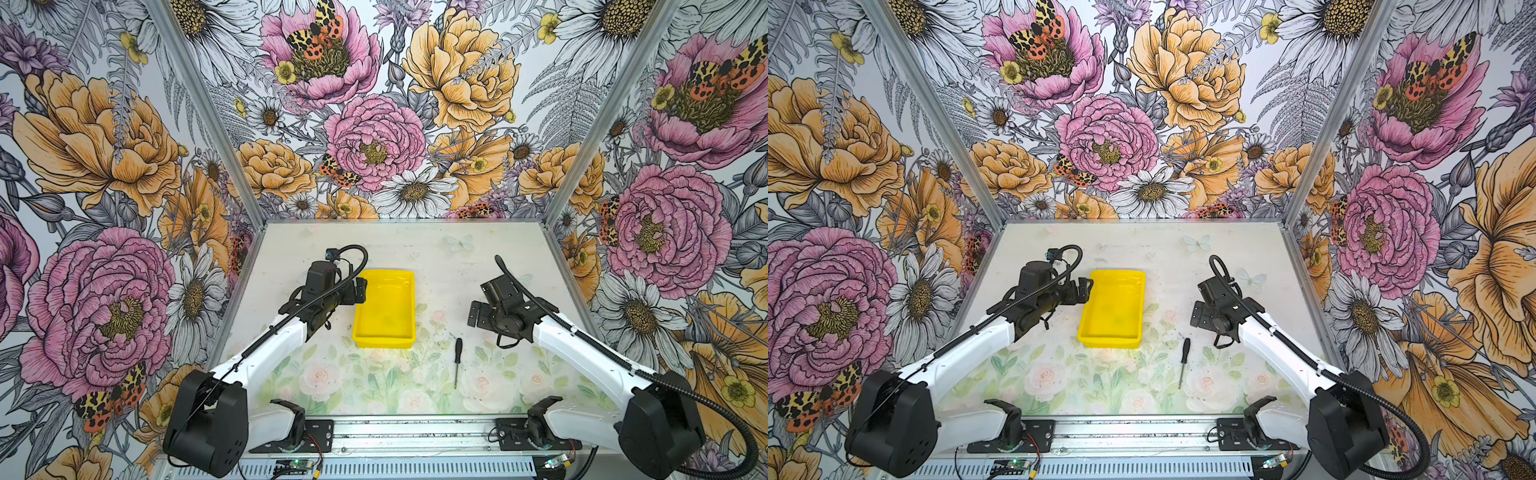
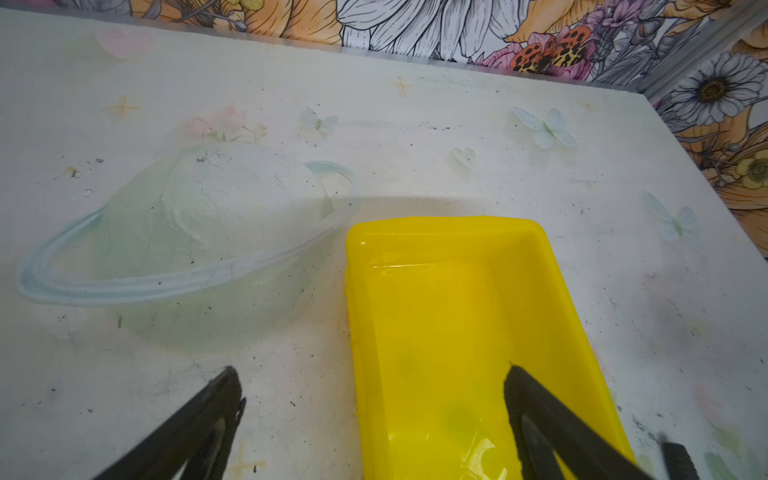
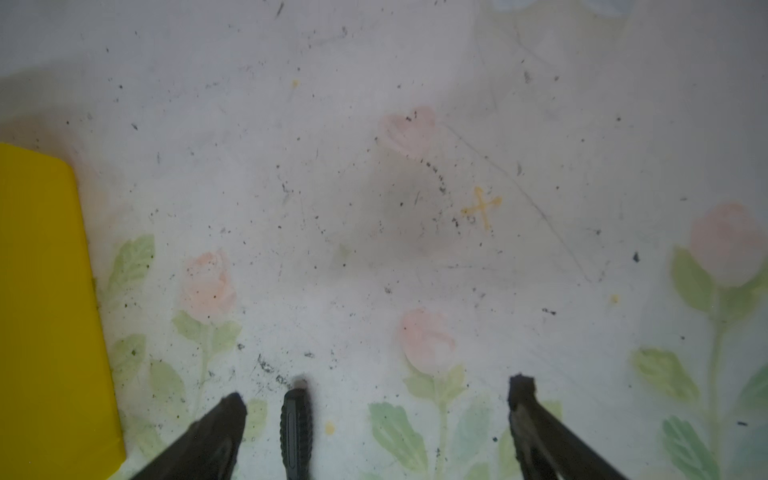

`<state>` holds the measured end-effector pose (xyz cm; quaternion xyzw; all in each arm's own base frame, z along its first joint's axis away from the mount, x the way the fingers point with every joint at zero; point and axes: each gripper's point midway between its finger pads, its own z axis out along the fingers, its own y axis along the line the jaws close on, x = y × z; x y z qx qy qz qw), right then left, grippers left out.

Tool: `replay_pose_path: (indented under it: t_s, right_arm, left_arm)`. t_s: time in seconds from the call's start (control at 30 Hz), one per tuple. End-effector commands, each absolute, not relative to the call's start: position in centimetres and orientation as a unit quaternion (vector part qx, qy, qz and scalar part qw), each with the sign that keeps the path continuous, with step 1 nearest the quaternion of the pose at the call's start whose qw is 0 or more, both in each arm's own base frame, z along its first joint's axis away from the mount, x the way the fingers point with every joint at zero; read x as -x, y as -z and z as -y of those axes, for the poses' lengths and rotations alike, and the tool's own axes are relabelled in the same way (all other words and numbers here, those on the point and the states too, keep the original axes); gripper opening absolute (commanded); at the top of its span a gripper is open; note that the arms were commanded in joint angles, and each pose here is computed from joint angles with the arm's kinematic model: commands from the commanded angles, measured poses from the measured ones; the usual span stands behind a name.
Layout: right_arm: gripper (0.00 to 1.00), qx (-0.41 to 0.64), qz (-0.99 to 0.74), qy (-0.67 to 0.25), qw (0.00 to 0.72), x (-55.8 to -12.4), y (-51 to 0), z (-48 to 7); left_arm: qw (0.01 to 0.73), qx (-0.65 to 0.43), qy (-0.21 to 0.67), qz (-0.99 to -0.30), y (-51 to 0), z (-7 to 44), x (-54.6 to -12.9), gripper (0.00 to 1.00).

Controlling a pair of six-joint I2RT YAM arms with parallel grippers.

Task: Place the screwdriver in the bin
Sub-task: 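Reach the right gripper to the screwdriver handle while the left arm nears the bin, then close the right gripper on the screwdriver handle and lift it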

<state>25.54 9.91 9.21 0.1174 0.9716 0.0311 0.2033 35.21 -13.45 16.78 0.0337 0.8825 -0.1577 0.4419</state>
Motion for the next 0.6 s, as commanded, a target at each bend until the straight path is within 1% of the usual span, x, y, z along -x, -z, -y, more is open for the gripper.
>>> replay_pose_path:
  t_s: [0.0, 0.2, 0.37, 0.5, 0.57]
  right_arm:
    - [0.99, -0.108, -0.982, -0.017, 0.155, -23.6, -7.1, -11.1]
    - [0.99, -0.061, -0.988, -0.034, 0.135, -23.0, -5.1, -14.7]
    - [0.86, -0.045, -0.992, -0.037, 0.113, -22.2, -3.1, -15.8]
    - [0.77, -0.036, -0.992, -0.037, 0.111, -22.0, -2.3, -16.3]
    - [0.69, -0.037, -0.993, -0.035, 0.107, -21.9, -1.8, -16.3]
  left_arm:
    - [0.437, -0.045, 0.177, -0.881, -17.0, 14.1, -33.7, 0.99]
    - [0.436, -0.042, 0.174, -0.882, -16.7, 13.9, -32.9, 0.99]
    - [0.434, -0.038, 0.175, -0.883, -16.5, 13.9, -33.0, 0.99]
    - [0.435, -0.034, 0.175, -0.883, -16.4, 13.9, -32.7, 0.99]
    - [0.436, -0.039, 0.166, -0.884, -16.4, 14.0, -32.6, 0.99]
